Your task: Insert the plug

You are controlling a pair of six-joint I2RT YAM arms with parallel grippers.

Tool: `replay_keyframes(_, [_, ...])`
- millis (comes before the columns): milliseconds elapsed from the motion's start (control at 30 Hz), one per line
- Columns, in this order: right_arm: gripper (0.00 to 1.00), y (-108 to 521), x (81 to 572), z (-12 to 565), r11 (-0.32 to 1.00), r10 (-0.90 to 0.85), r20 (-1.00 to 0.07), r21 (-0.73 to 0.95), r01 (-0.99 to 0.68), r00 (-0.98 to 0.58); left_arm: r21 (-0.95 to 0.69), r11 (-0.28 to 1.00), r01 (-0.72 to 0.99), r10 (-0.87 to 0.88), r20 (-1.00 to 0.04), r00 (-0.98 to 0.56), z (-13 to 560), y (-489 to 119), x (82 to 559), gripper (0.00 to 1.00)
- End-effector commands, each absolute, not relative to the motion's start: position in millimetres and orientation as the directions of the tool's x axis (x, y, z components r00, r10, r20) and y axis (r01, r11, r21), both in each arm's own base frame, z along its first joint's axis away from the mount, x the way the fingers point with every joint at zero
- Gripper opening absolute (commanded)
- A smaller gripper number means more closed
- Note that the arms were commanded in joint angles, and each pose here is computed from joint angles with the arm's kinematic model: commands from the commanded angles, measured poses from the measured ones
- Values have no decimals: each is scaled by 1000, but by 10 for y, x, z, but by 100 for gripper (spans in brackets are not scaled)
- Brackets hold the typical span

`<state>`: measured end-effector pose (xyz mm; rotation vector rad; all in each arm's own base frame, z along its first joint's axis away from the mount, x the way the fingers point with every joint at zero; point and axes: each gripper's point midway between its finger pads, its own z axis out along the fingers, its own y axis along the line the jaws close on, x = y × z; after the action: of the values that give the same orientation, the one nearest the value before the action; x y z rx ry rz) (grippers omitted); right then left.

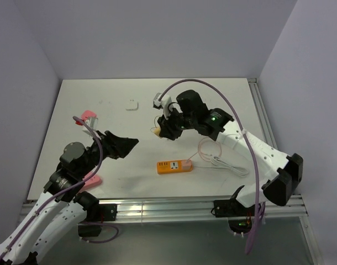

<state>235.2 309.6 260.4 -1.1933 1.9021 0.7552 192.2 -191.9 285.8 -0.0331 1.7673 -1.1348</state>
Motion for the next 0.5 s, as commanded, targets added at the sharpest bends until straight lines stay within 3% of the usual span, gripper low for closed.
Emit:
replay_keyframes(0, [0, 2877, 2805, 2388, 495, -606, -761, -133, -859, -232, -730, 575, 370, -534, -677, -506, 2699, -1843, 1983, 75])
replay_keyframes(67, [0, 2763, 2991, 2249, 535, -657, -714, -217, -817, -241, -753, 532, 387, -529, -652, -543, 2657, -1920, 1919, 72])
replay_keyframes(200, [0, 2771, 3032, 1730, 486, -757, -595, -235, -842, -271, -798, 472, 375, -524, -596, -609, 2422, -2022, 1843, 68])
replay_keyframes(467, [0, 2849, 2555, 1287, 419, -822, -497, -195, -887, -279, -830, 452, 327, -484, -536, -691, 1982, -2109, 1761, 62])
